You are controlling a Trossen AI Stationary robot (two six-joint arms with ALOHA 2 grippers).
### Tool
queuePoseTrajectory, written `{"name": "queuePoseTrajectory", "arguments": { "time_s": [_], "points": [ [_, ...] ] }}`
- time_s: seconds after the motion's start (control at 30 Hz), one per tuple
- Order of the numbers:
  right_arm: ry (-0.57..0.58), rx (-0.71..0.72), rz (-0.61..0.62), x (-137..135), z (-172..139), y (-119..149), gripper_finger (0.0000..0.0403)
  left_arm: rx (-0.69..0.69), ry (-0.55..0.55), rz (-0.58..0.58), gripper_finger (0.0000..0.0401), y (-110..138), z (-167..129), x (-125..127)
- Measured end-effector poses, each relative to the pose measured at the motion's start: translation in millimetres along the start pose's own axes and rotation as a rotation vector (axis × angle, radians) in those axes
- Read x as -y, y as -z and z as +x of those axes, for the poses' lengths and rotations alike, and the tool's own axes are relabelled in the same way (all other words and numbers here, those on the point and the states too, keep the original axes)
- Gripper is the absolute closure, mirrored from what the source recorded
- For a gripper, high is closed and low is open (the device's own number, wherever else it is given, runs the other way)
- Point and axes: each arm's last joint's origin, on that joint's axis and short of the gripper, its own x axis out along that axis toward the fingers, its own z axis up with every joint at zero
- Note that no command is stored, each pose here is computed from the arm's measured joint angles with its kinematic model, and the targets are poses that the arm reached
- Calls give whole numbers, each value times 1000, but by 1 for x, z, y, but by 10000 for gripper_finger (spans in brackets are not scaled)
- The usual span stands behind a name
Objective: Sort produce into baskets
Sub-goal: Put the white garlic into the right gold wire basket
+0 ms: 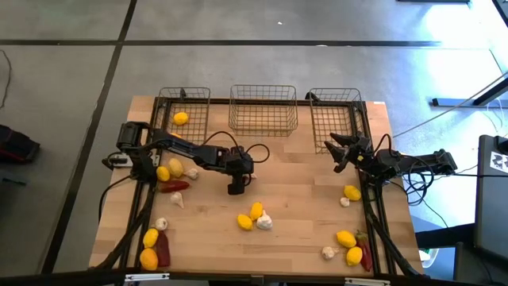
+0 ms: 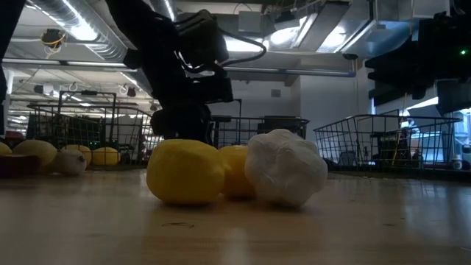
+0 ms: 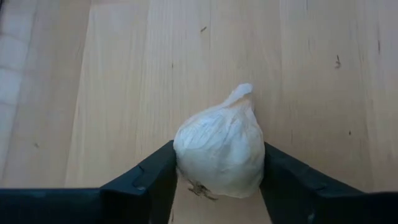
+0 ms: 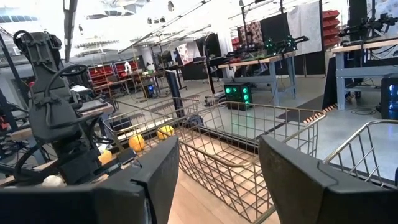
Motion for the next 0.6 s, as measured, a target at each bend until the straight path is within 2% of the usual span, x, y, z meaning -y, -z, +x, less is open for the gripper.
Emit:
{"name": "queuePoseTrajectory", "arguments": {
  "time_s": [0.13, 0.3, 0.47, 0.6],
  "points": [
    [-22, 5, 8, -1, 0, -1, 185, -1, 0, -1, 241, 0, 0, 0],
    [-78, 12, 20, -2, 0, -2, 185, 27, 0, -7, 239, -10, -7, -1],
    [-123, 7, 20, -4, 0, -2, 185, 103, -2, -21, 236, -22, -27, -4],
    [-230, 12, 28, -7, -1, -4, 185, 189, -4, -41, 236, -32, -52, -8]
  ]
}}
